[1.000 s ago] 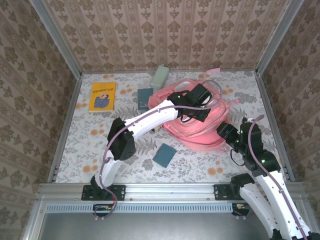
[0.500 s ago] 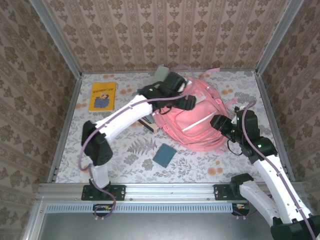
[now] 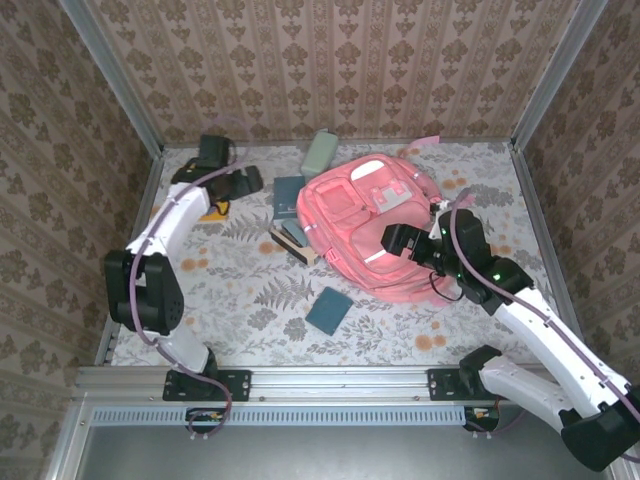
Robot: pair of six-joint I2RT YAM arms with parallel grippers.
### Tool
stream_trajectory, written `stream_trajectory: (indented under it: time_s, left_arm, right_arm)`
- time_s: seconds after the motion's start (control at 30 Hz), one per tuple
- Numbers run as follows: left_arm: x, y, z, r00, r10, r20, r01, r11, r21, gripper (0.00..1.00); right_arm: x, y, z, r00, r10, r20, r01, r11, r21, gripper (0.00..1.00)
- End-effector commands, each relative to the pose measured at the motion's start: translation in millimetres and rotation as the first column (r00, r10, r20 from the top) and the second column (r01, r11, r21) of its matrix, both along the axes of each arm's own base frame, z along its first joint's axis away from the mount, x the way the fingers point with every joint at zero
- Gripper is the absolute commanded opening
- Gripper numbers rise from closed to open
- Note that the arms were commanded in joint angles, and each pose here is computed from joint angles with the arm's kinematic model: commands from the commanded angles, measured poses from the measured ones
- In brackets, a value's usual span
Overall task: Pack the student bag
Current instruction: Move the book to the middle-left of the table.
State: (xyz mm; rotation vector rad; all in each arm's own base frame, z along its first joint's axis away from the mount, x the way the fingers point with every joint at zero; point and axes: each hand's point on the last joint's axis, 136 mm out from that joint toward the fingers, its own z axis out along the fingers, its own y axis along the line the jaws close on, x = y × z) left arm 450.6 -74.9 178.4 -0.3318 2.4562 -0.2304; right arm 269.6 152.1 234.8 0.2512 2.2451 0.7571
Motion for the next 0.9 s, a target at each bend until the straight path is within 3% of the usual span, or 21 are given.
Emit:
stream_trajectory:
  time_s: [0.0, 0.23, 0.5, 0.63, 0.87]
  left_arm:
    - [24, 23, -17, 0.998, 0.057, -0.015, -0.058, 0.995, -0.080, 1.00]
    - [69, 69, -60, 0.985, 0.125, -0.122, -0.141, 0.981, -0.130, 1.00]
    - [92, 72, -113, 0.961, 0.123, -0.247, -0.188, 0.948, -0.258, 0.98]
    - [79, 65, -131, 0.943, 0.130, -0.305, -0.222, 0.931, -0.289, 0.96]
    - [18, 47, -148, 0.913, 0.147, -0.380, -0.279, 0.906, -0.320, 0.96]
  right_arm:
    - [8, 12, 20, 0.998, 0.010, 0.066, -0.011, 1.000, 0.003, 0.99]
    - [3, 28, 18, 0.998, 0.054, 0.045, -0.052, 0.998, -0.030, 0.99]
    - [-2, 30, 19, 0.997, 0.060, 0.043, -0.059, 0.998, -0.026, 1.00]
    - [-3, 37, 18, 0.995, 0.089, 0.042, -0.088, 0.996, -0.020, 1.00]
    - [2, 55, 12, 0.988, 0.152, 0.028, -0.151, 0.988, -0.016, 1.00]
